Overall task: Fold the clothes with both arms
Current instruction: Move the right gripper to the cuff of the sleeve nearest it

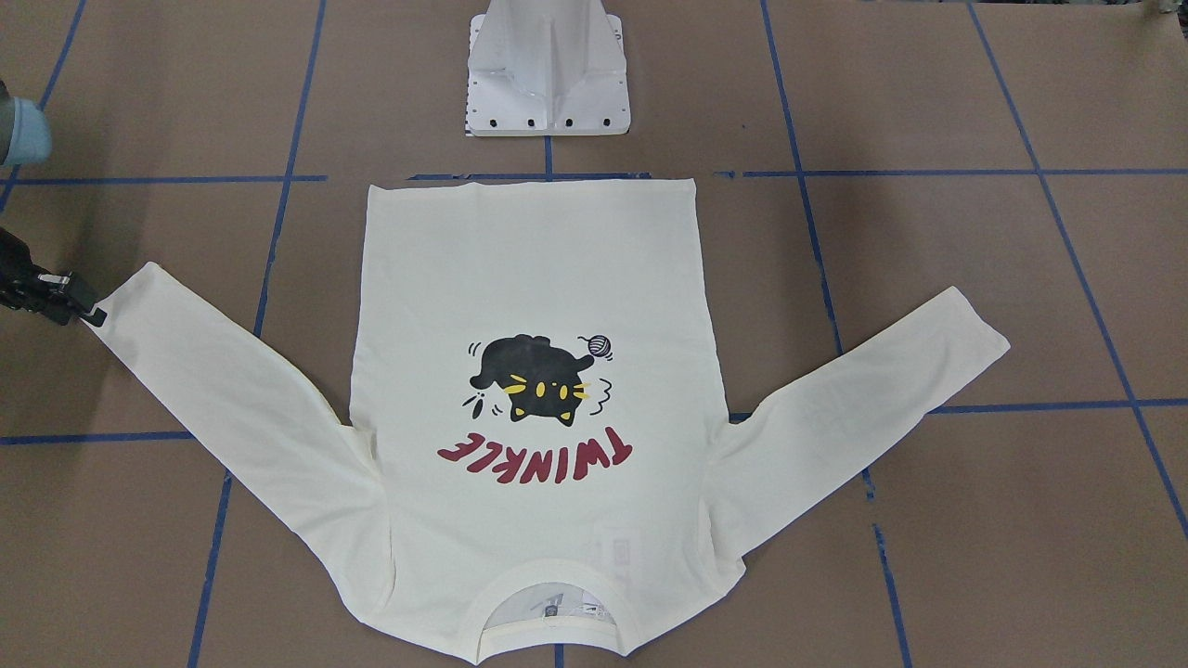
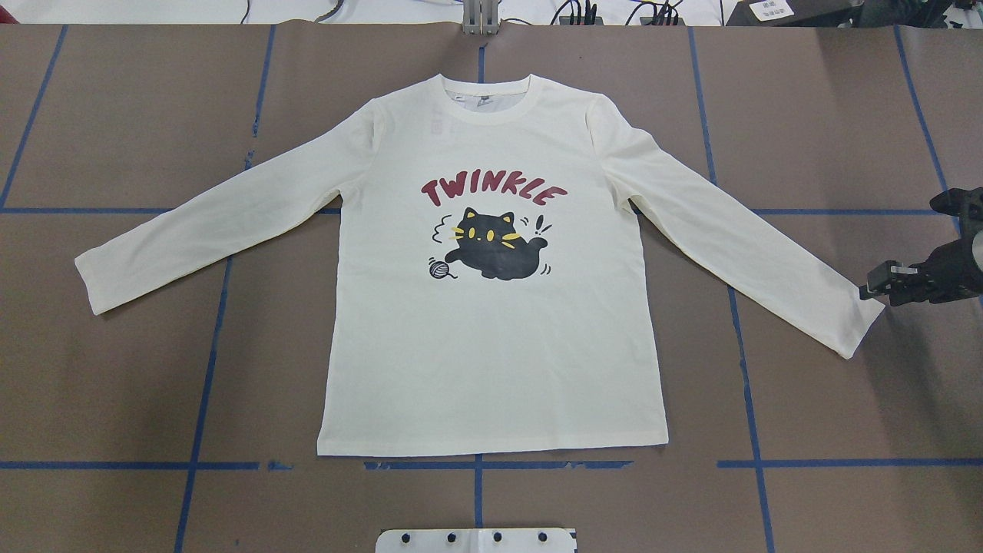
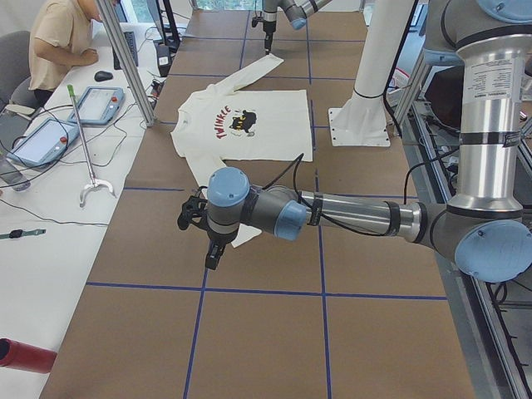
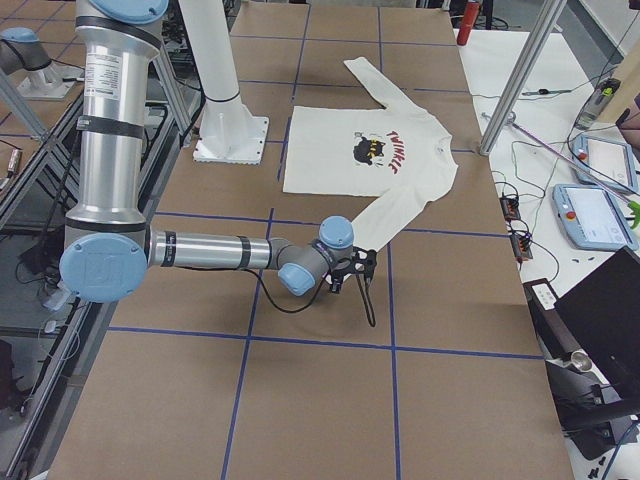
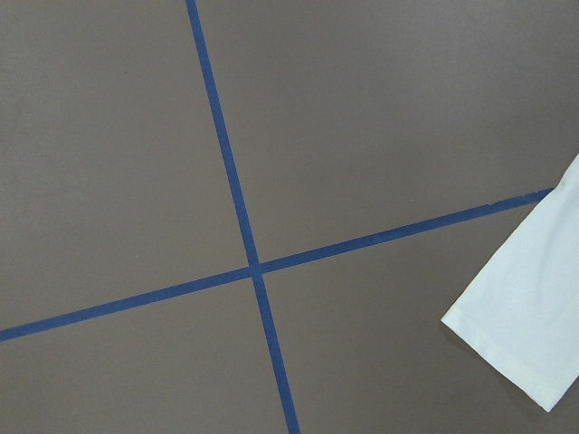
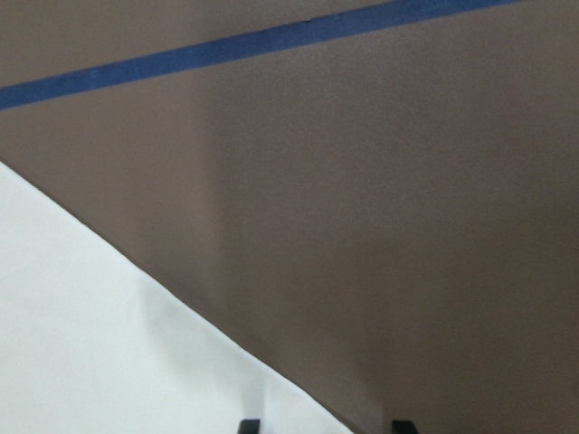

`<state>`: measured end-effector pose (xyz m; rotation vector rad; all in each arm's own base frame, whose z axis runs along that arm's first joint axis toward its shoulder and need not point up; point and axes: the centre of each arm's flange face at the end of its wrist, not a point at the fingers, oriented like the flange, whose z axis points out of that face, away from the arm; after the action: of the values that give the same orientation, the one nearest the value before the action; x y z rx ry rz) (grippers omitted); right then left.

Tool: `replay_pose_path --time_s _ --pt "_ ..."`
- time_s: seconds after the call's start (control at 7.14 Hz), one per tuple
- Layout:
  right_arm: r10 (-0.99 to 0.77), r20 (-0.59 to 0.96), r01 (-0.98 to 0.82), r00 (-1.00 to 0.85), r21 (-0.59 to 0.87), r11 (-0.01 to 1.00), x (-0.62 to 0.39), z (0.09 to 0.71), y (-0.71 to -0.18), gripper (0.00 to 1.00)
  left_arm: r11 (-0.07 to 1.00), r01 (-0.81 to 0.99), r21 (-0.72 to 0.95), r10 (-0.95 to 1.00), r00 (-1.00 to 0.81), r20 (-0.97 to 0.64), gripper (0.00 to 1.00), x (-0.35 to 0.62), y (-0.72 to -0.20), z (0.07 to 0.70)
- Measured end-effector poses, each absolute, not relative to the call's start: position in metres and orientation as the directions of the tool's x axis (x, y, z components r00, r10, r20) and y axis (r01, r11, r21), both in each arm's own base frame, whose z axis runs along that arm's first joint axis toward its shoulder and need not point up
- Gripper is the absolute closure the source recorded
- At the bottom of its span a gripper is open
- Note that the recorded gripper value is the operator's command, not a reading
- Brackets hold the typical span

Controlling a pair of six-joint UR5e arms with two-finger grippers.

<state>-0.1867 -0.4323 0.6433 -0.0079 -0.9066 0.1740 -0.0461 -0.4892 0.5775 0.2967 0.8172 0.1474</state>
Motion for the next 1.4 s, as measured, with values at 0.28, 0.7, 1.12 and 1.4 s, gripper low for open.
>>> replay_pose_path --time_s 0.28,0.7,1.12,1.4 --pt "0.155 0.78 -0.145 0.606 -0.083 0.986 -0.1879 0.6453 -0.4309 0.42 0.949 -0.011 0.314 0.244 0.655 -0.715 0.0 -0.0445 -0.4879 0.5764" --pt "0.152 0.78 -0.139 0.607 -0.084 0.987 -0.1904 0.646 -0.4302 0.42 0.951 -0.011 0.309 0.242 0.65 -0.72 0.0 -0.0444 -0.4876 0.579" --pt "0.152 0.778 -0.134 0.609 -0.088 0.987 -0.1927 0.6476 -0.429 0.46 0.952 -0.011 0.306 0.239 0.649 -0.722 0.0 -0.0441 -0.4876 0.5807" --pt "0.156 0.775 -0.133 0.613 -0.093 0.987 -0.1927 0.6514 -0.4281 0.78 0.952 -0.01 0.305 0.238 0.649 -0.723 0.0 -0.0441 -0.4876 0.5811"
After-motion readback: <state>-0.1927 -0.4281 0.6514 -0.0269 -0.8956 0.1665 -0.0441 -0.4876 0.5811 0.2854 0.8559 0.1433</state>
